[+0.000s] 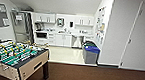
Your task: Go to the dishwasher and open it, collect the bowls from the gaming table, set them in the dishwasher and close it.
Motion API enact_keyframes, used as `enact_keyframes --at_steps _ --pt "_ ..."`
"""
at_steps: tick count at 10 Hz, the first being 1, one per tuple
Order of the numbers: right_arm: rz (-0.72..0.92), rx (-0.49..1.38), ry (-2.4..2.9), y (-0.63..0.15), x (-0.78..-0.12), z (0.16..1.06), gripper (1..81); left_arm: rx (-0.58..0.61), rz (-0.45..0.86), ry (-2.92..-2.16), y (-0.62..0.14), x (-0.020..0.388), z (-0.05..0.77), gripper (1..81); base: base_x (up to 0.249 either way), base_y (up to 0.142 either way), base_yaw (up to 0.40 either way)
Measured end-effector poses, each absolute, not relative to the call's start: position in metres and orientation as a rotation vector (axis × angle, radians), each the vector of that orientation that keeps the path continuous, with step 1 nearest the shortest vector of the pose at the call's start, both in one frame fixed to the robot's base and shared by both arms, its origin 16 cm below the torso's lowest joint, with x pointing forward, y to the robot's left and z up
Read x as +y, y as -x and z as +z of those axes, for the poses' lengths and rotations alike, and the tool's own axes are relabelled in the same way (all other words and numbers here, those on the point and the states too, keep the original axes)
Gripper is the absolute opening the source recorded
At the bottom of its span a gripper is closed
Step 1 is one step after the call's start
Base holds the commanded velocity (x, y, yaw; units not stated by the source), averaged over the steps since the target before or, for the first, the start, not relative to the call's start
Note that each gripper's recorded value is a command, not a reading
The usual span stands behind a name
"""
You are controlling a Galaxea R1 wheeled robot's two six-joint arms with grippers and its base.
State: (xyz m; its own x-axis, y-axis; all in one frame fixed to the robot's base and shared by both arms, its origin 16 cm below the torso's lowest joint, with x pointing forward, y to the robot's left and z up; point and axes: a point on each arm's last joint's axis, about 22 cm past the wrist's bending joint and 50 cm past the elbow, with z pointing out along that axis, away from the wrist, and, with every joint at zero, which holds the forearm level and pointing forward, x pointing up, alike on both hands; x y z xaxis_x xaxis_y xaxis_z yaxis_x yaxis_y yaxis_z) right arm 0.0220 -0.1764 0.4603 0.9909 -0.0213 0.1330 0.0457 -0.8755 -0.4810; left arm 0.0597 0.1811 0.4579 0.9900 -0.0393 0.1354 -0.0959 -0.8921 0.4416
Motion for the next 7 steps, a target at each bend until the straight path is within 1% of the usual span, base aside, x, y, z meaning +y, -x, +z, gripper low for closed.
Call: enact_keyframes --at_steps 4,7 --pt "-0.187 -0.016 2.642 -0.023 -0.180 0.458 81.1 -0.096 0.169 -2.670 -0.060 0.180 0.458 81.1 0.000 0.000 0.000" --pt "-0.160 -0.012 2.650 -0.004 -0.180 0.455 81.1 -0.096 0.148 -2.671 -0.048 0.180 0.457 81.1 0.092 0.000 0.000"
